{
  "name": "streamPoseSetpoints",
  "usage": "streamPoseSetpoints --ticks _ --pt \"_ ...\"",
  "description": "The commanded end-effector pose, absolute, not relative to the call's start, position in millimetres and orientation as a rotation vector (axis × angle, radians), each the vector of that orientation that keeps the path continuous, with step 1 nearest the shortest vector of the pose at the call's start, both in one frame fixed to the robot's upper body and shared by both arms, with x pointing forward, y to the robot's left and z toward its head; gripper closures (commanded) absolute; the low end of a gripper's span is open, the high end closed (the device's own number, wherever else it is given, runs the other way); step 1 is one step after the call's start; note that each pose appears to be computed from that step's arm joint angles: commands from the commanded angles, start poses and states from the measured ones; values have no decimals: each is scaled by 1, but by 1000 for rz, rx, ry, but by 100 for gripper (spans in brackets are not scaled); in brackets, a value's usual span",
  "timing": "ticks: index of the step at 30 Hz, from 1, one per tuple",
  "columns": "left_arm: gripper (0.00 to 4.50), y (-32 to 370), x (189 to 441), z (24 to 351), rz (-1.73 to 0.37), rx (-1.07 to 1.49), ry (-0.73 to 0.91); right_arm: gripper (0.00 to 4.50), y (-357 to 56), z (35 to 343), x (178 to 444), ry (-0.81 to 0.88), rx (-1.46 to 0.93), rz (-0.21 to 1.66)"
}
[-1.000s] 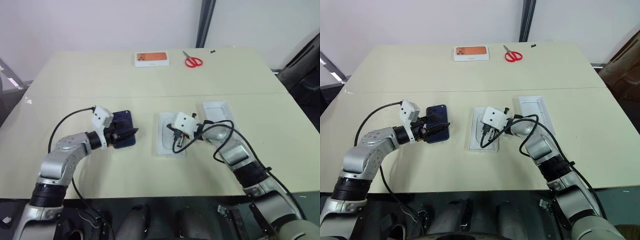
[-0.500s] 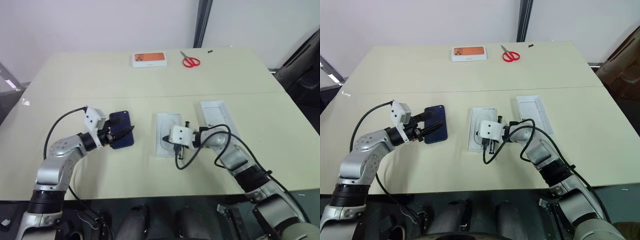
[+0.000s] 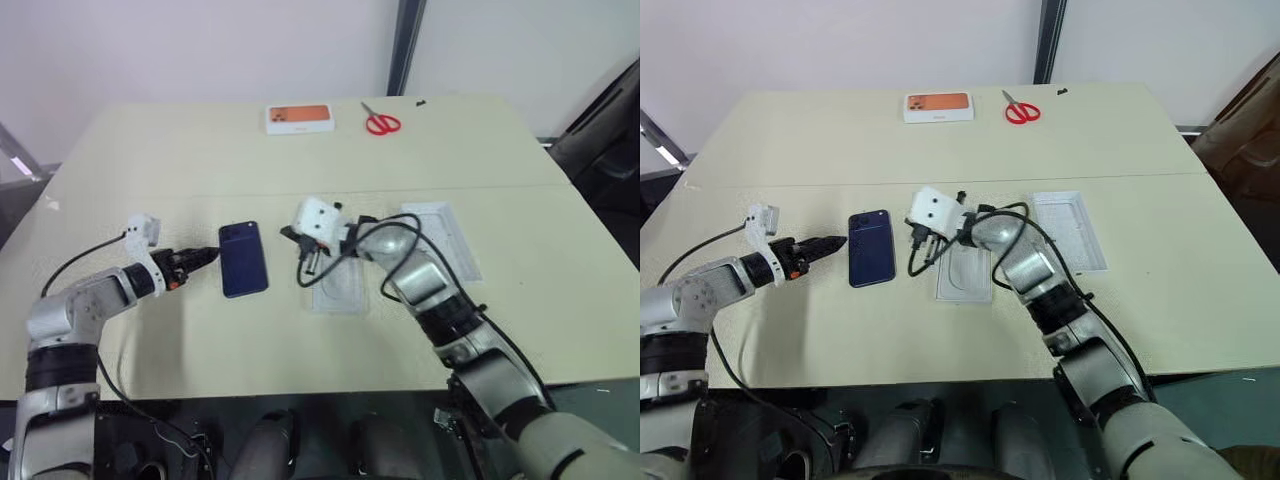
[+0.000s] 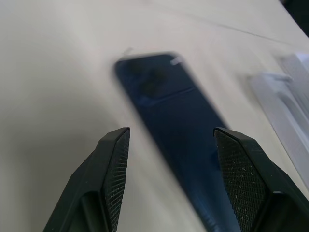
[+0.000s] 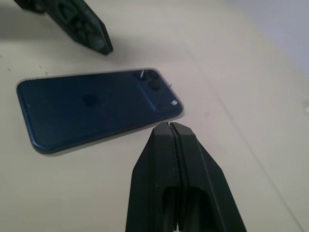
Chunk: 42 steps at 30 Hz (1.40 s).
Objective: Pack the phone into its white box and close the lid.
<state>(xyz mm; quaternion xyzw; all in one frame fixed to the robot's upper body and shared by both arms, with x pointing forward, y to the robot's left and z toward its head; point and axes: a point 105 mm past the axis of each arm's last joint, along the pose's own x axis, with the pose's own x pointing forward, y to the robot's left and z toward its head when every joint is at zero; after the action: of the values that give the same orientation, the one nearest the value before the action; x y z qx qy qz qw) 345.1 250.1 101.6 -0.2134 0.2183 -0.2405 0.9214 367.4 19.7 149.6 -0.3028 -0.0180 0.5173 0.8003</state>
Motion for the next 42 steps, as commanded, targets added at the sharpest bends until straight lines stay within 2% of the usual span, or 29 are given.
streamPoseSetpoints --ticks 1,7,9,16,31,39,42 --pt "160 245 346 107 -510 -521 474 449 35 146 371 6 -708 1126" --pt "160 225 341 96 -562 -548 569 449 42 107 373 259 -773 1163" --pt "160 217 337 88 -577 -552 617 449 42 102 371 283 -781 1177" --pt "160 200 330 63 -573 -598 724 449 46 101 370 273 -783 1183" --pt "160 156 340 57 -634 -591 838 449 46 99 363 276 -773 1219" --pt "160 161 342 60 -633 -616 824 449 42 98 364 273 -774 1203" --pt "246 163 342 60 -630 -637 824 450 41 97 364 274 -773 1204"
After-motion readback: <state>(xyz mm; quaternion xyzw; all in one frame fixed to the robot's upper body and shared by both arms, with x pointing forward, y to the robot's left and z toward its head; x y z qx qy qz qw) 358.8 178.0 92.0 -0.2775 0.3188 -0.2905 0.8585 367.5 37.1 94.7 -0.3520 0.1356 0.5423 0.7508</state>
